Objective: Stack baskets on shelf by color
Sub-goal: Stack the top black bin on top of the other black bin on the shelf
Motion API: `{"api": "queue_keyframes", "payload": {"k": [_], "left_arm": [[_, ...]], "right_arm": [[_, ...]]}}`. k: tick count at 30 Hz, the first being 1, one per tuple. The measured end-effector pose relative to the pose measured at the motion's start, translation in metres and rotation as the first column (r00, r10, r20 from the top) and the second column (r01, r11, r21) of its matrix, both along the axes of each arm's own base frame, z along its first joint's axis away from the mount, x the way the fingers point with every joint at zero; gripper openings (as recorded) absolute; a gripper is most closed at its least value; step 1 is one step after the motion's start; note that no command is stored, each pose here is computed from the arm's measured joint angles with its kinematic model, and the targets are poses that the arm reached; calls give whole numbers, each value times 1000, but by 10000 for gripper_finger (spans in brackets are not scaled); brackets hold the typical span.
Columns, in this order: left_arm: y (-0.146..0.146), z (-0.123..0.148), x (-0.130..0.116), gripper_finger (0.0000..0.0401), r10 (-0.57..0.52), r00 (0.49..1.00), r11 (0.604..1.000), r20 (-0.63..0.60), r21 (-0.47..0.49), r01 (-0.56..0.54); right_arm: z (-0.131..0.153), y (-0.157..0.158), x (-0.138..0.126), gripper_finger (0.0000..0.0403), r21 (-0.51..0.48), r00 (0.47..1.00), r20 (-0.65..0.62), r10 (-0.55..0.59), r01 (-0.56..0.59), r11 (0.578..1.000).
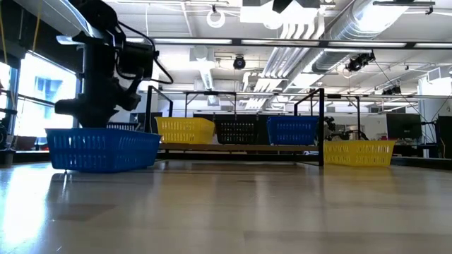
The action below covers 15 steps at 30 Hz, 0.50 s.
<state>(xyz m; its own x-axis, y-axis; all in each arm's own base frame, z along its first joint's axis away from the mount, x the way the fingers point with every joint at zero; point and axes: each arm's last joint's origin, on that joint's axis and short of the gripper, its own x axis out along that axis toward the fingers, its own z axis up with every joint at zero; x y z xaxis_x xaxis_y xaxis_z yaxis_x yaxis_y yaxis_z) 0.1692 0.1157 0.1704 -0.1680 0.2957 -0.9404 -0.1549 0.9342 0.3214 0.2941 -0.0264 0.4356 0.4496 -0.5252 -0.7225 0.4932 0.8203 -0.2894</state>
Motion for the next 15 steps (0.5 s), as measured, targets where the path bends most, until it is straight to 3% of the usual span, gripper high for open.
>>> {"api": "queue_keyframes", "payload": {"k": [15], "left_arm": [[2,4,-3,87,-55,998,998,-3,12,55]], "right_arm": [[0,0,0,123,15,1000,16,-23,23,1000]]}}
